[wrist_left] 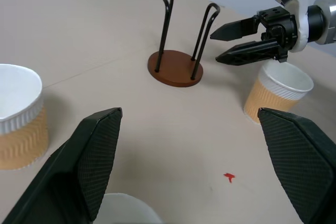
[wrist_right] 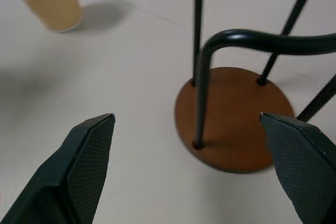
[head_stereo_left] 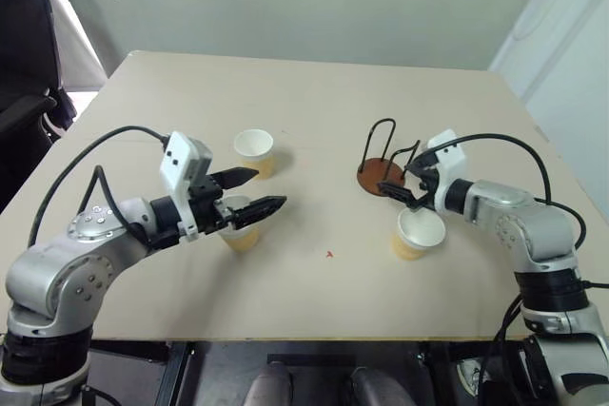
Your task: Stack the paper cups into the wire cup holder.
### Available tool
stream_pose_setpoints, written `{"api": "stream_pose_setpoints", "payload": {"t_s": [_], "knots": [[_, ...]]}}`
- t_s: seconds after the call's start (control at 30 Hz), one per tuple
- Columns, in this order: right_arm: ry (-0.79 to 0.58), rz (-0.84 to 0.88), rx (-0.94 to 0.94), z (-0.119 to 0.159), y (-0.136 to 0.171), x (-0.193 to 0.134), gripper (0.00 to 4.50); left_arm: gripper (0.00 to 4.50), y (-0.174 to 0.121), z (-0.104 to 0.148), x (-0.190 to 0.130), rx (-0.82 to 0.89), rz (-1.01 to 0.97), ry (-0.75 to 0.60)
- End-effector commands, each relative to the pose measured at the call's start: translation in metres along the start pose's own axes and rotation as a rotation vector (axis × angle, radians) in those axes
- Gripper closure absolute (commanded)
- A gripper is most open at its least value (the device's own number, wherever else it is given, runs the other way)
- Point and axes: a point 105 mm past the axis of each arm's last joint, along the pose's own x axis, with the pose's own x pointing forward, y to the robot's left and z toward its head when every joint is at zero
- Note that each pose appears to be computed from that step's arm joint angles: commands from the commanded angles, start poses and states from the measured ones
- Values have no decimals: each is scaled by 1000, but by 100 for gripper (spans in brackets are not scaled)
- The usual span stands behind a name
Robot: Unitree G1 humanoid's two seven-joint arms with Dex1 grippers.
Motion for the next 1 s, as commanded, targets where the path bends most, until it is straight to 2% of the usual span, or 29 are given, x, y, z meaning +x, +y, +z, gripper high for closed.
{"api": "stream_pose_setpoints", "payload": {"t_s": [0.03,0.3,0.4,0.43,0.67,0.73,0.77,0.93,1.0], "knots": [[-48,-29,-29,16,-2,7,0,2,-5,11,-3,61,3,-35],[-104,-29,-30,33,2,19,0,2,-6,9,-4,61,17,-38],[-110,-36,-33,35,1,21,56,0,-6,8,-5,60,22,-39],[-111,-37,-34,35,1,22,87,0,-6,8,-5,60,24,-39],[-106,-54,-39,34,-4,21,338,0,-2,8,-7,62,40,-41],[-102,-57,-40,33,-5,20,426,0,-2,9,-7,63,41,-41],[-99,-57,-40,33,-5,20,449,0,-1,9,-6,64,42,-42],[-86,6,-41,29,3,16,449,0,0,10,-7,67,39,-41],[-113,86,-53,34,15,11,449,0,0,9,-6,66,37,-40]]}}
